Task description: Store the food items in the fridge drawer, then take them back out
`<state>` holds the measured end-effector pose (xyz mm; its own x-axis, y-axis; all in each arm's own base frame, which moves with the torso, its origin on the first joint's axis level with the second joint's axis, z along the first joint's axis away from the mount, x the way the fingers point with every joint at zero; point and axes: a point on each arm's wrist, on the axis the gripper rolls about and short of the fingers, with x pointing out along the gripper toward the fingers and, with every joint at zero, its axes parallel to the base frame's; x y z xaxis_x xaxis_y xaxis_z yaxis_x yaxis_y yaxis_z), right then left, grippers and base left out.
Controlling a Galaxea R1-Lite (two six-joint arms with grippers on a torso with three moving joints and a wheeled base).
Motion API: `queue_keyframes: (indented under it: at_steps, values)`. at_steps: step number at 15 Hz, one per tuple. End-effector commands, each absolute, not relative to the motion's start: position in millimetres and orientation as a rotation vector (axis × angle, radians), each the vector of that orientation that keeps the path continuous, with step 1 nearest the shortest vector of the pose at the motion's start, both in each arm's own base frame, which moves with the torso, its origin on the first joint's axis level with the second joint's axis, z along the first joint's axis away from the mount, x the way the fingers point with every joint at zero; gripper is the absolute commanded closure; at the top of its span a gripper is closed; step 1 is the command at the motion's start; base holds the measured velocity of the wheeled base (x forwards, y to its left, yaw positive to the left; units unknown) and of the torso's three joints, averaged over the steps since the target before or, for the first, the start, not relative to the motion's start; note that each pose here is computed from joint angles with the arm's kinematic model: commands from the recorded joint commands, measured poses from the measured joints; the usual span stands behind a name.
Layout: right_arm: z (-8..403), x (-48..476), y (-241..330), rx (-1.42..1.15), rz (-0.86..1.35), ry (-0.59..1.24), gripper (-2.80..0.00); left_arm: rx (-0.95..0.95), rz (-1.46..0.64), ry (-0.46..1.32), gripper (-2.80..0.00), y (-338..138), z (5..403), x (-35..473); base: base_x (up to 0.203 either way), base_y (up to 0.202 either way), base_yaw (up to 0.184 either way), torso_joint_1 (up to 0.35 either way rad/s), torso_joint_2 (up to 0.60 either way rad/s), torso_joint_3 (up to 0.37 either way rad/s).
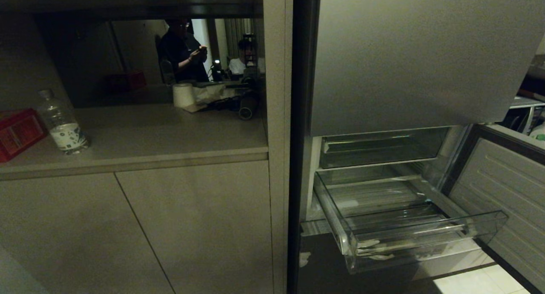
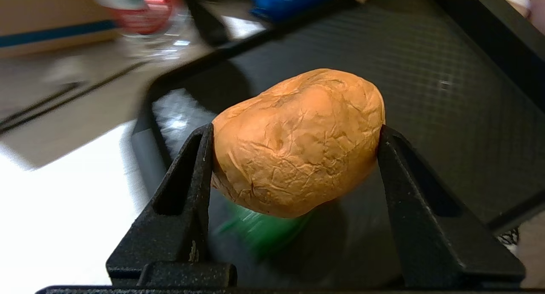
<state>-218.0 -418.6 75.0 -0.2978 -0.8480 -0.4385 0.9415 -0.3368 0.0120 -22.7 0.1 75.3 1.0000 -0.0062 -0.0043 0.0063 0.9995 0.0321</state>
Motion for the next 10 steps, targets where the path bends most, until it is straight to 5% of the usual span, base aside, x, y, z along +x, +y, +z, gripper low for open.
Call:
queue_keyframes:
  at_steps: [1,4,5,10]
  values:
    - [33,-233,-433,0.49,-1.891,0.32,0.0,0.032,-0.006,0.006,0.0,0,75,-23,0.0,0.0,0.0,0.0,0.0,0.0]
    - [30,-239,-435,0.486,-1.911,0.32,0.0,0.032,-0.006,0.006,0.0,0,75,-23,0.0,0.0,0.0,0.0,0.0,0.0]
    - [27,-240,-437,0.489,-1.919,0.321,-2.8,0.032,-0.006,0.006,0.0,0,75,-23,0.0,0.0,0.0,0.0,0.0,0.0]
    - [26,-248,-439,0.492,-1.941,0.29,-2.8,0.032,-0.006,0.005,0.0,0,75,-23,0.0,0.0,0.0,0.0,0.0,0.0]
